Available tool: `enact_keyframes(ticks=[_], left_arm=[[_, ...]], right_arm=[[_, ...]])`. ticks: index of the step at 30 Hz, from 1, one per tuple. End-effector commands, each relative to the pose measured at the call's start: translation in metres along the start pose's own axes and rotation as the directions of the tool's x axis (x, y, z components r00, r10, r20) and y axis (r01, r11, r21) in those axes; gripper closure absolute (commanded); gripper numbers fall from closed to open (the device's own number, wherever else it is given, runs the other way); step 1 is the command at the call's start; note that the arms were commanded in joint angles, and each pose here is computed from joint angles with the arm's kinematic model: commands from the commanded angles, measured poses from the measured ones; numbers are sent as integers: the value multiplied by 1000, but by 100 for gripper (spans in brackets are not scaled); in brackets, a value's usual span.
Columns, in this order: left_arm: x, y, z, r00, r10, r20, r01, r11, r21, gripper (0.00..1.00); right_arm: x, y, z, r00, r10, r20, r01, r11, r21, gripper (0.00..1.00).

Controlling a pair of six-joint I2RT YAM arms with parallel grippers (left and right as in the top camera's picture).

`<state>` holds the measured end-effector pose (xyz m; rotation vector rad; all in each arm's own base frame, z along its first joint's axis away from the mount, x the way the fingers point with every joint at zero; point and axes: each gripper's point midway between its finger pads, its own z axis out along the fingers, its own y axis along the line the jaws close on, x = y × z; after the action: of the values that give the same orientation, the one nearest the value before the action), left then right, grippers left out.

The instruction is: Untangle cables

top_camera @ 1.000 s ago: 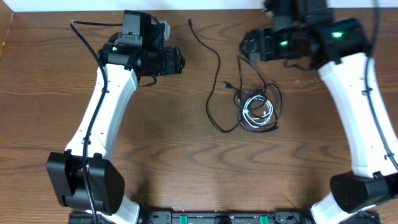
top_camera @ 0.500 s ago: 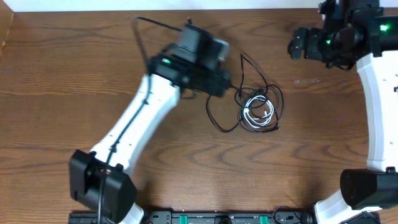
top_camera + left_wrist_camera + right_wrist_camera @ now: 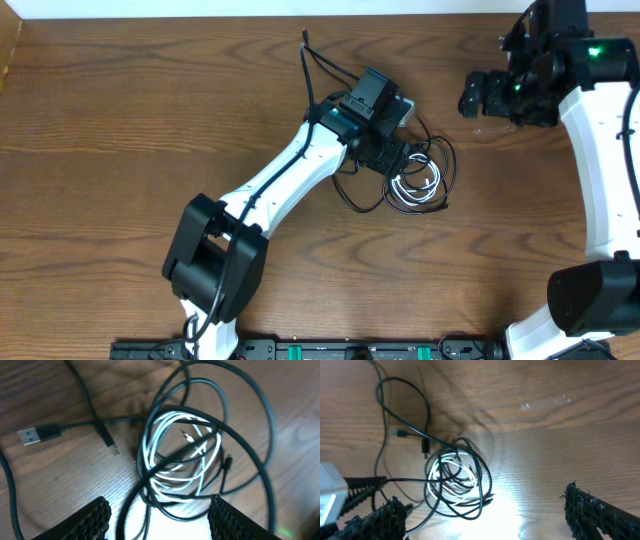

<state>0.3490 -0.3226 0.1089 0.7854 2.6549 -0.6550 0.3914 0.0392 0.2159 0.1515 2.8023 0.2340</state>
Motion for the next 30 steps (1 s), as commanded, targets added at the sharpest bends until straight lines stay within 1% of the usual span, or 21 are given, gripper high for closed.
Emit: enact_keyframes(ticks=[1,2,3,4,7,10,12,16,18,19,21,23,28,30], left_arm=[[9,13,17,997,-65,-36,64,997,-39,47],[14,16,25,994,-100,-54,97,994,-45,81],[14,17,26,992,-111,-56,108,993,-47,92],[14,19,26,992,-116,-53,113,992,-53,92],[2,32,11,989,-146,10,146,978,-147,92],[-24,32,-24,987,-116,113,137,971,-198,92],[-44,24,-57,976,-92,200,131,972,-193,93],[-78,-2,-131,927,-45,372,109,982,-153,93],[-85,-13,-161,898,-37,438,106,986,-132,93],[-86,-17,-173,885,-46,464,114,986,-119,93],[-86,-24,-191,866,-68,496,130,987,-93,93],[-85,-30,-203,854,-79,515,135,988,-73,92],[-82,-49,-206,862,-77,500,83,997,11,93],[-82,-50,-206,864,-78,497,79,997,20,93]], right_arm=[[7,-4,11,1000,-10,-27,10,1000,12,1],[9,-5,16,999,-9,-34,9,1000,13,1],[10,-6,17,999,-9,-37,9,1000,13,1],[11,-6,18,999,-8,-38,9,1000,13,1],[12,-3,23,999,-8,-44,8,1000,-4,1],[15,5,30,999,-9,-52,6,998,-58,1],[16,10,35,998,-10,-54,5,996,-94,2],[20,31,44,996,-71,-52,58,973,-224,10],[23,45,49,994,-100,-46,82,953,-293,16],[24,50,52,993,-107,-42,89,945,-316,22],[26,62,59,991,-128,-30,109,930,-352,30],[29,73,67,988,-152,-15,136,915,-379,36],[33,108,77,977,-209,39,204,871,-448,36],[34,122,78,971,-230,64,233,857,-460,36]])
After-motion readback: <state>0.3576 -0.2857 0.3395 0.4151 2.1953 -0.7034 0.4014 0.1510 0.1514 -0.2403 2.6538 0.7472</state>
